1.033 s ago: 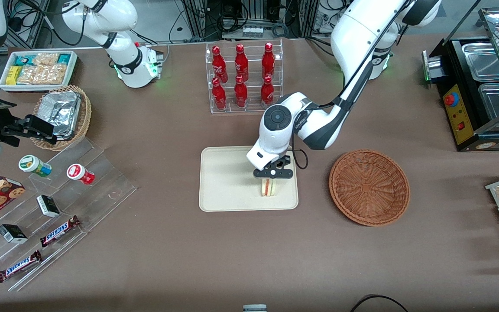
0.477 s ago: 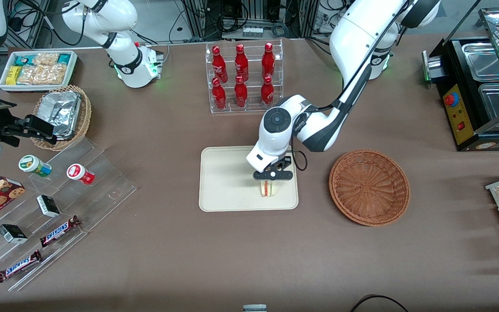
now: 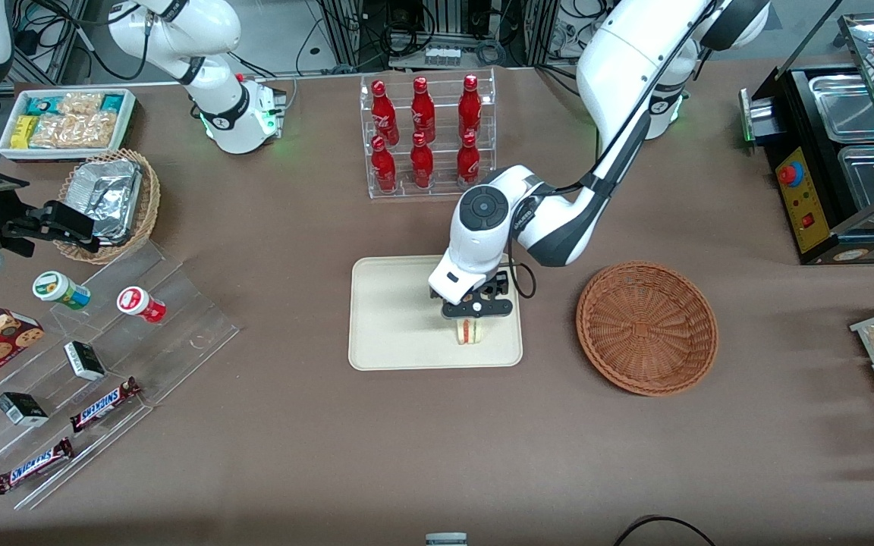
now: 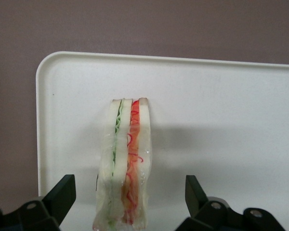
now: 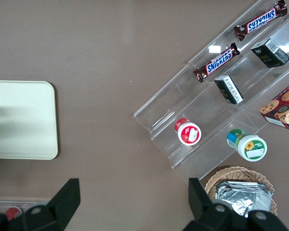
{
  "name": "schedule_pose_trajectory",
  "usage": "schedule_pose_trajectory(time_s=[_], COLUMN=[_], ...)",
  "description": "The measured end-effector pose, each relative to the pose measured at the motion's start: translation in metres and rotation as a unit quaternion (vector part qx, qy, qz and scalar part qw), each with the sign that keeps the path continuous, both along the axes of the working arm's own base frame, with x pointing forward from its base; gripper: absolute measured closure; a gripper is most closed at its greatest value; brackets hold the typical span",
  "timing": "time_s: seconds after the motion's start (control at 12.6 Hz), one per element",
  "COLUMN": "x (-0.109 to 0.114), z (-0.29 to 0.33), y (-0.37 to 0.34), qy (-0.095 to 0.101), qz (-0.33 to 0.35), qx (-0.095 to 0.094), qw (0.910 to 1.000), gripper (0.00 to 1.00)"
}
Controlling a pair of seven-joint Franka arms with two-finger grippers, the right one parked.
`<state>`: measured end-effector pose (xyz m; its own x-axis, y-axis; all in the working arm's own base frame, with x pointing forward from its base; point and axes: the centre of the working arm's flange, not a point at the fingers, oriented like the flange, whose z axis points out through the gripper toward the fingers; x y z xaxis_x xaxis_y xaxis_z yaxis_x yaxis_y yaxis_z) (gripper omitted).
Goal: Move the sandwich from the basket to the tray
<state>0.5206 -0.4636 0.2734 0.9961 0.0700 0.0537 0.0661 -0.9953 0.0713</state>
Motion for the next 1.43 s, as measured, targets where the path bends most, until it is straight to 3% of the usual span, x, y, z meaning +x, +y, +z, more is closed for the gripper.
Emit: schedule_pose_trajectory(time_s=[0.4,0.87,1.19,1.43], x=[0.017,0.078,0.112,0.131], z=[0.006,0.022,0.021,0.037], y=[0.015,0.095,0.161,0.21], qy=[-0.004,-0.013,-0.005,0.018], qz=[0.021,0.093,0.148,0.17], qx=[0.005,0.003,0.007,0.02], qw=[0.9997,0.9956,0.9889,0.985], gripper=[0.0,0.0,0.0,0.0])
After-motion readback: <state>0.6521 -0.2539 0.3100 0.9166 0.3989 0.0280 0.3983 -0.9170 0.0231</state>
